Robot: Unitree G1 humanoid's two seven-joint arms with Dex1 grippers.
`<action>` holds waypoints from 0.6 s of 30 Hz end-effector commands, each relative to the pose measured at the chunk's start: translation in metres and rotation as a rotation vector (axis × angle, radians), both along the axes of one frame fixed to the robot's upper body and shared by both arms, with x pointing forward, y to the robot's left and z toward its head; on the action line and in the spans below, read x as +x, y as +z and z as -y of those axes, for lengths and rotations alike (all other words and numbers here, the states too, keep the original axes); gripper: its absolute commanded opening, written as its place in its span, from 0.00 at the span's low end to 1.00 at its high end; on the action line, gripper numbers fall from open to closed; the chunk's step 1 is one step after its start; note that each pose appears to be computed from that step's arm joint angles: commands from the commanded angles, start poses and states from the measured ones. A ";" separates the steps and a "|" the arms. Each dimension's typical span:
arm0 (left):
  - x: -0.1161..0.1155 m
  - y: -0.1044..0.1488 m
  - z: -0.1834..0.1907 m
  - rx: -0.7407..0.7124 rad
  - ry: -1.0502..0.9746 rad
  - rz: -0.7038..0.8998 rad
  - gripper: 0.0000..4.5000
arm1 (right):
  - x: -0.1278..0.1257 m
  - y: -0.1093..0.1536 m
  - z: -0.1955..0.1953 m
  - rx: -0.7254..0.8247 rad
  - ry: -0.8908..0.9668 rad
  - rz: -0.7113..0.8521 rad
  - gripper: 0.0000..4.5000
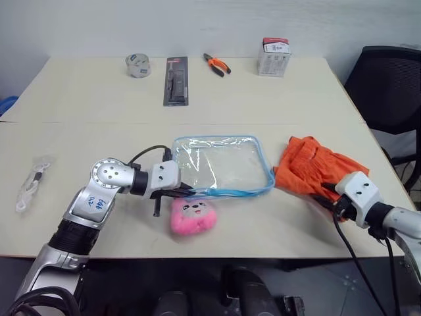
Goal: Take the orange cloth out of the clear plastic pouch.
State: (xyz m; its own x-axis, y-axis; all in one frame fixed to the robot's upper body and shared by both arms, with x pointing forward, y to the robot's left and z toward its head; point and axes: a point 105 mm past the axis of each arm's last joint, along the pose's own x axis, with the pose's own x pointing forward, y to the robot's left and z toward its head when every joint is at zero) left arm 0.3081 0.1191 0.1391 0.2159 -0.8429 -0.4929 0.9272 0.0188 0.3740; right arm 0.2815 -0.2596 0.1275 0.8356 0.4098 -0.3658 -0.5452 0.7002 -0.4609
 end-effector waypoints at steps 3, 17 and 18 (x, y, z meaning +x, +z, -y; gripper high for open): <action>-0.005 0.017 -0.015 -0.044 0.017 -0.002 0.44 | -0.005 0.017 0.014 -0.025 -0.006 0.023 0.86; -0.032 0.084 -0.139 -0.192 0.319 -0.122 0.90 | -0.088 0.068 0.102 0.283 -0.147 -0.205 1.00; -0.031 0.082 -0.144 -0.167 0.337 -0.106 0.90 | -0.087 0.068 0.103 0.290 -0.154 -0.200 1.00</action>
